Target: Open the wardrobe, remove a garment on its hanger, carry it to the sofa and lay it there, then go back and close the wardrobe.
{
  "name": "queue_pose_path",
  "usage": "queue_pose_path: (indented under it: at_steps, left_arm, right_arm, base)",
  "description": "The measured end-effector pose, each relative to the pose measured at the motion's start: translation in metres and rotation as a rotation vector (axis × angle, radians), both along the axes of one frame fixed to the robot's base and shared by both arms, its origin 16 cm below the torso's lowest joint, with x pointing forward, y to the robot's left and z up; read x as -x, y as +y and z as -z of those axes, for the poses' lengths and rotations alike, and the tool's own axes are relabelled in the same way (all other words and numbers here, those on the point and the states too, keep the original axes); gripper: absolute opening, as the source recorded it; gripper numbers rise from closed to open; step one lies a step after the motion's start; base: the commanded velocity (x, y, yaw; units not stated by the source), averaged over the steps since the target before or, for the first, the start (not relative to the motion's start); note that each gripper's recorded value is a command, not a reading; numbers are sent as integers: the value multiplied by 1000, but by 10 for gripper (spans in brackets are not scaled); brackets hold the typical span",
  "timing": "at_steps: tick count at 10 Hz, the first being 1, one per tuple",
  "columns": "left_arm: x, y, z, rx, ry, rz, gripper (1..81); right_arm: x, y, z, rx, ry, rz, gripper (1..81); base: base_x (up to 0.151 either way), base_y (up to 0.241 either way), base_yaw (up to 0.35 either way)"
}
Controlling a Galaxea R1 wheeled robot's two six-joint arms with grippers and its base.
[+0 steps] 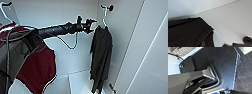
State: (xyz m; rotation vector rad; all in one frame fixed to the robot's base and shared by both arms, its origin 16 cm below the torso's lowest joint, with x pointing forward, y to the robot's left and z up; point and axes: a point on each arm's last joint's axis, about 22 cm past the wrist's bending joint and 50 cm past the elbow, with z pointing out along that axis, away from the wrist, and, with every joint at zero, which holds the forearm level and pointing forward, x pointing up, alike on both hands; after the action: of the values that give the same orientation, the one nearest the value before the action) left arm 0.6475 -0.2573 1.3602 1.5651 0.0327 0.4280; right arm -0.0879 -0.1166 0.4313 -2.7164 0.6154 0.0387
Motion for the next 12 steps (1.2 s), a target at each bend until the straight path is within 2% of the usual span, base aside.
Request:
queue_pose_path:
  at_steps: [4,8,12]
  left_arm:
    - [-9,-17,-17,41,46,-26,811]
    - [12,-46,-23,41,39,10,811]
    - [31,-81,-29,52,41,67,811]
  right_arm:
    - [1,0,1,10,5,-1,811]
    - [3,-1,1,17,9,4,811]
    - [14,2,0,21,14,62,811]
  base:
    - [0,0,0]
    - [0,0,0]
    - [0,0,0]
